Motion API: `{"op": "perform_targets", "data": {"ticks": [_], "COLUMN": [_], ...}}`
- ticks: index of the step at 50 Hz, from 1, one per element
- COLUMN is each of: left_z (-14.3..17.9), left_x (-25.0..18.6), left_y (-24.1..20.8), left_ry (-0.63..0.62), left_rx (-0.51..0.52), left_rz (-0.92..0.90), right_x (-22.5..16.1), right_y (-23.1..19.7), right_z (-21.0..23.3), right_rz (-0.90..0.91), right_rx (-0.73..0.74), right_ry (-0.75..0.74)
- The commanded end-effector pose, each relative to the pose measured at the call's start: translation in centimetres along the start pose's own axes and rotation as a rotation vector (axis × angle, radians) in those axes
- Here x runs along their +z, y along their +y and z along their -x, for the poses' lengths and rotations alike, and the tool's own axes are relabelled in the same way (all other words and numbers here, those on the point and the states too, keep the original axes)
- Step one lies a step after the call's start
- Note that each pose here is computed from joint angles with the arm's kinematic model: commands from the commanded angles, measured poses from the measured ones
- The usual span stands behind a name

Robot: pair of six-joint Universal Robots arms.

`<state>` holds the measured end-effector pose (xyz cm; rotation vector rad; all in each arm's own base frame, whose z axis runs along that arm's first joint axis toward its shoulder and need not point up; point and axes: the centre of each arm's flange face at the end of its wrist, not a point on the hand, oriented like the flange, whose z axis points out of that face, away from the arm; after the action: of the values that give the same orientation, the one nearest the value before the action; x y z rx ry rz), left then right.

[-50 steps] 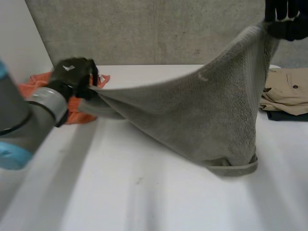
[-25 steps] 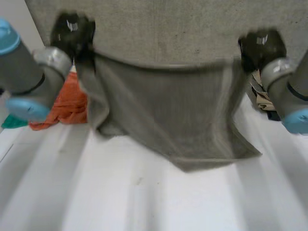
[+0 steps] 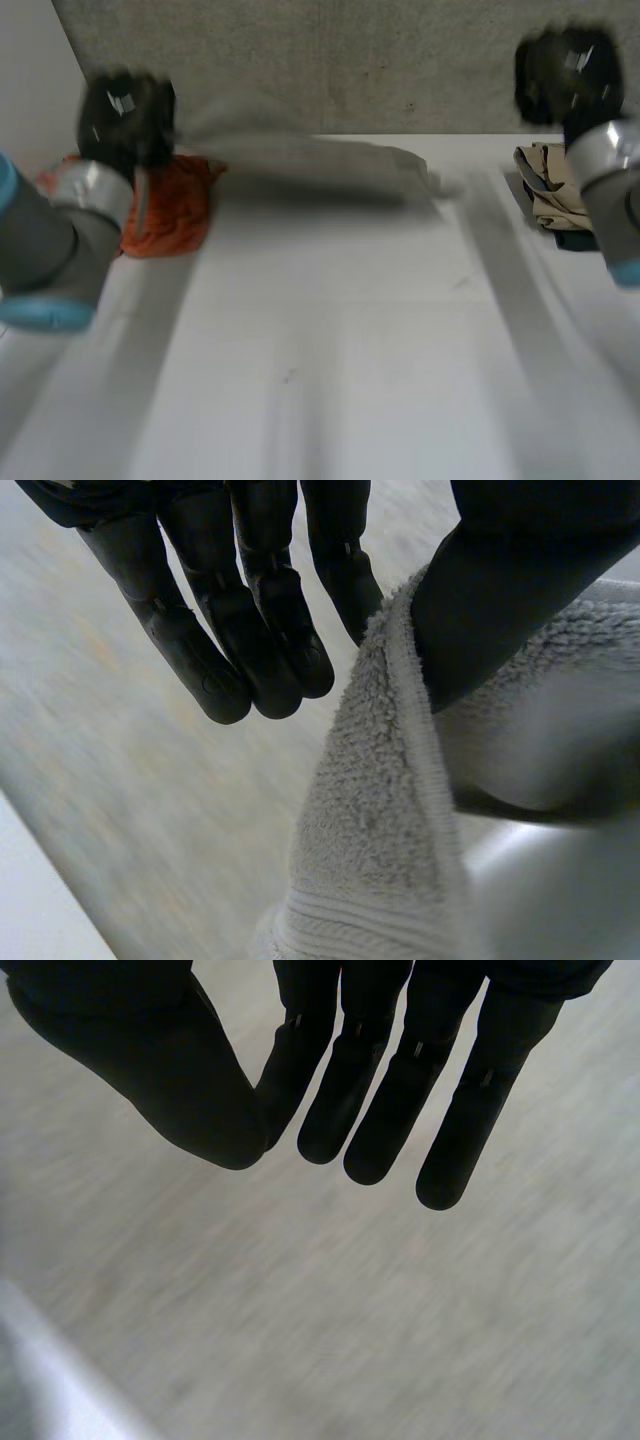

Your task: Fold the laundry.

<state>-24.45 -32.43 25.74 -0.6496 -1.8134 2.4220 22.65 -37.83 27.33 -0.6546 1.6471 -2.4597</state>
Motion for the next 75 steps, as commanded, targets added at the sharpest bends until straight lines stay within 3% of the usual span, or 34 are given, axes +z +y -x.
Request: {"op": "perform_targets", "data": {"ticks": [1, 7, 12, 23, 33, 47, 59, 64, 67, 71, 72, 75], "left_z": [-4.0, -4.5, -3.5, -3.3, -3.7, -4.1, -3.3, -2.8, -1.3, 0.8, 1.5, 2.6], "left_x": [-5.1, -6.0, -5.7, -6.4, -7.9, -10.6, -10.5, -10.4, -9.6, -8.4, -8.1, -7.6], "left_y": [8.3, 10.4, 7.9, 0.7, -7.3, -14.9, -16.9, -16.2, -14.4, -11.3, -10.0, -7.1], "left_ry": [0.211, 0.276, 0.259, 0.271, 0.297, 0.294, 0.246, 0.226, 0.177, 0.134, 0.136, 0.168], "left_rx": [-0.014, 0.055, 0.082, 0.074, 0.049, 0.034, 0.021, 0.024, 0.041, 0.059, 0.060, 0.044], "left_rz": [0.214, 0.275, 0.243, 0.145, 0.054, -0.039, -0.080, -0.053, 0.003, 0.095, 0.136, 0.222], "right_x": [-7.3, -9.8, -10.2, -9.5, -9.5, -9.0, -9.8, -9.3, -8.1, -7.5, -8.1, -9.5], "right_y": [7.9, 9.8, 8.5, 4.3, 3.2, 6.0, 7.3, 5.2, 1.9, -2.4, -3.7, -5.4], "right_z": [3.0, 3.6, 3.5, 5.6, 11.1, 17.3, 16.9, 13.7, 8.7, 4.3, 3.5, 2.4], "right_rz": [0.334, 0.496, 0.611, 0.633, 0.623, 0.660, 0.716, 0.669, 0.569, 0.459, 0.457, 0.522], "right_rx": [0.045, -0.016, -0.012, 0.084, 0.227, 0.367, 0.392, 0.343, 0.230, -0.020, -0.140, -0.289], "right_ry": [-0.170, -0.206, -0.168, -0.046, -0.048, -0.074, -0.025, 0.038, 0.093, 0.022, -0.055, -0.166]}}
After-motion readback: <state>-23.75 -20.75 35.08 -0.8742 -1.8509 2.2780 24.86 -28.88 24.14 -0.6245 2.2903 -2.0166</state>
